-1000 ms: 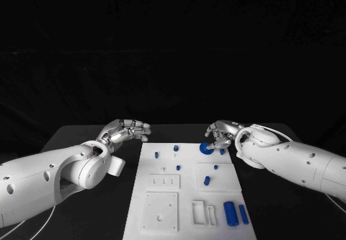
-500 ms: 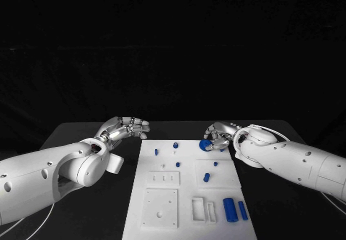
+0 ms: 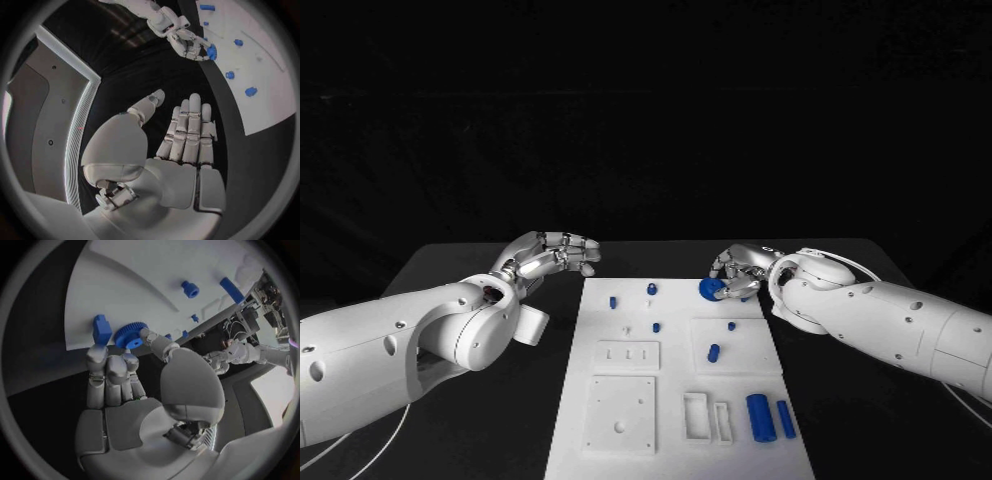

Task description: Assemble the parts on the task board

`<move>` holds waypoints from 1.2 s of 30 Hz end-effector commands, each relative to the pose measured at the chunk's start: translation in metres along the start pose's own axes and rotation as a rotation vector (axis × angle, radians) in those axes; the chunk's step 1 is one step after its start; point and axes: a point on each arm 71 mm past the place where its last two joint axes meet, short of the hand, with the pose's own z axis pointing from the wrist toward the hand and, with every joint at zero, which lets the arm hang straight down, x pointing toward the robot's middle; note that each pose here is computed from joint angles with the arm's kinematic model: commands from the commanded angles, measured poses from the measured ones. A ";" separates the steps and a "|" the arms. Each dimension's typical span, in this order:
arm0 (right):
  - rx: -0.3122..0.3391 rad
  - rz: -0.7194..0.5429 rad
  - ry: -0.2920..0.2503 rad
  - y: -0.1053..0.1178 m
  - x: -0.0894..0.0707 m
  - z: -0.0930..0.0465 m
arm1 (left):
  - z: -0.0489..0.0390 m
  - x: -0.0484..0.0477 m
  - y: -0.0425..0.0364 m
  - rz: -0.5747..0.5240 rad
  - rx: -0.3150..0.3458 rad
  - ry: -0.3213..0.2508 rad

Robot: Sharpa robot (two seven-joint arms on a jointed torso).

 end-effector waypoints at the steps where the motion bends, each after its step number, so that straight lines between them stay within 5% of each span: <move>1: -0.009 0.002 0.037 0.001 0.006 0.000 | 0.0001 0.0015 -0.0020 -0.001 0.013 0.006; 22: 0.008 -0.083 0.075 -0.003 0.014 0.000 | -0.0010 0.0005 -0.0020 0.001 0.011 0.004; 36: -0.006 -0.256 0.008 0.011 0.013 0.001 | -0.0007 0.0015 -0.0021 0.001 0.011 0.005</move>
